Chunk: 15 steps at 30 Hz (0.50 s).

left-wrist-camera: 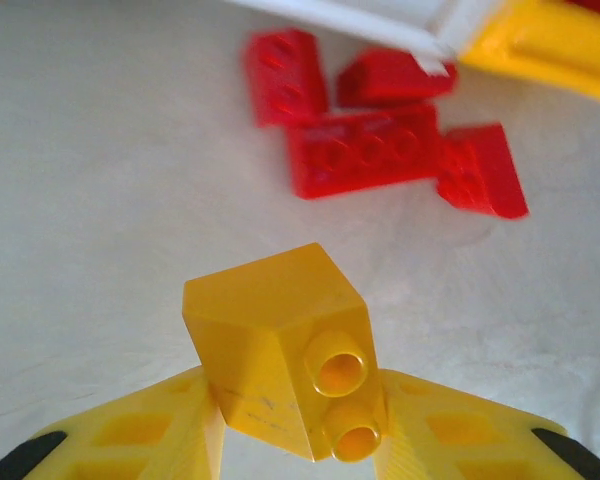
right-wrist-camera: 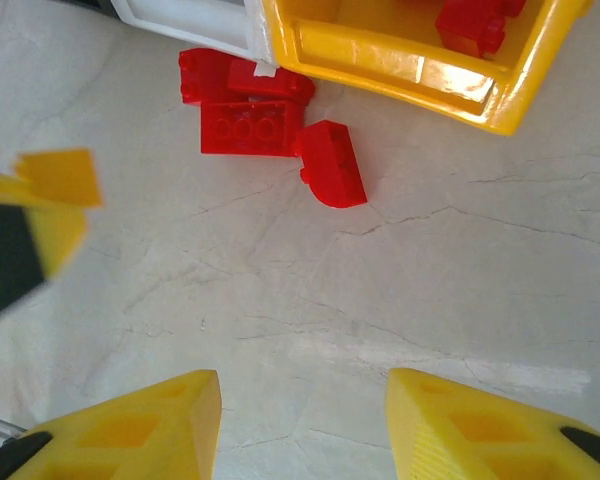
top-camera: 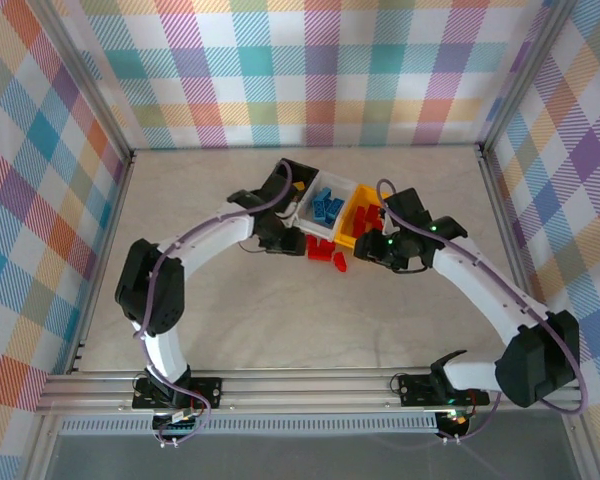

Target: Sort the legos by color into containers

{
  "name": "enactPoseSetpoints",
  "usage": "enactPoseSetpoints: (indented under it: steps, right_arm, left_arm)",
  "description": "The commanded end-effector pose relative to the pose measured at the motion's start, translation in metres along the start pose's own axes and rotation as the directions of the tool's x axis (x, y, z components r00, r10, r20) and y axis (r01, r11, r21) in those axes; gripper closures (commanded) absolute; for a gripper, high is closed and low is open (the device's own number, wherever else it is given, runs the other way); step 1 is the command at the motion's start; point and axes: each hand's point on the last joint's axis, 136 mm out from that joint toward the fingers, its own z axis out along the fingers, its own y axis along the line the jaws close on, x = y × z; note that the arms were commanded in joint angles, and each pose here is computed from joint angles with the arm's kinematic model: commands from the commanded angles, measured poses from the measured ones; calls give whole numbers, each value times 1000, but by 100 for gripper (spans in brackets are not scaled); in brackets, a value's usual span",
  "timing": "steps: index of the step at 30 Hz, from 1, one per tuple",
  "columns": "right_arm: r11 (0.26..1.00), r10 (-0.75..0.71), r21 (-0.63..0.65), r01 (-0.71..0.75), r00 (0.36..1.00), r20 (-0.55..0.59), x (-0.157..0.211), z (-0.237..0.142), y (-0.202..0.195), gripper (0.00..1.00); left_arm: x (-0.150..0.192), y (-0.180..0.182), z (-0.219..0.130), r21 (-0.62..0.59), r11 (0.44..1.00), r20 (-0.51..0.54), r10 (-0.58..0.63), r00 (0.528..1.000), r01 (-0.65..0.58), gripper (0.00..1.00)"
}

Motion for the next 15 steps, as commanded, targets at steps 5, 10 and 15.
enactPoseSetpoints:
  steps: [5, 10, 15]
  right_arm:
    - [997, -38, -63, 34, 998, -54, -1, 5, 22, 53]
    - [997, -52, -64, 46, 993, -104, 8, 10, 24, 53]
    - [997, -59, -53, 52, 988, -143, 9, 18, 26, 52]
  left_arm:
    - [-80, 42, -31, -32, 997, 137, -69, 988, 74, 59]
    - [-139, 57, -23, -28, 994, 200, -96, 975, 104, 59]
    - [-166, 60, -1, -21, 993, 210, -110, 971, 117, 57]
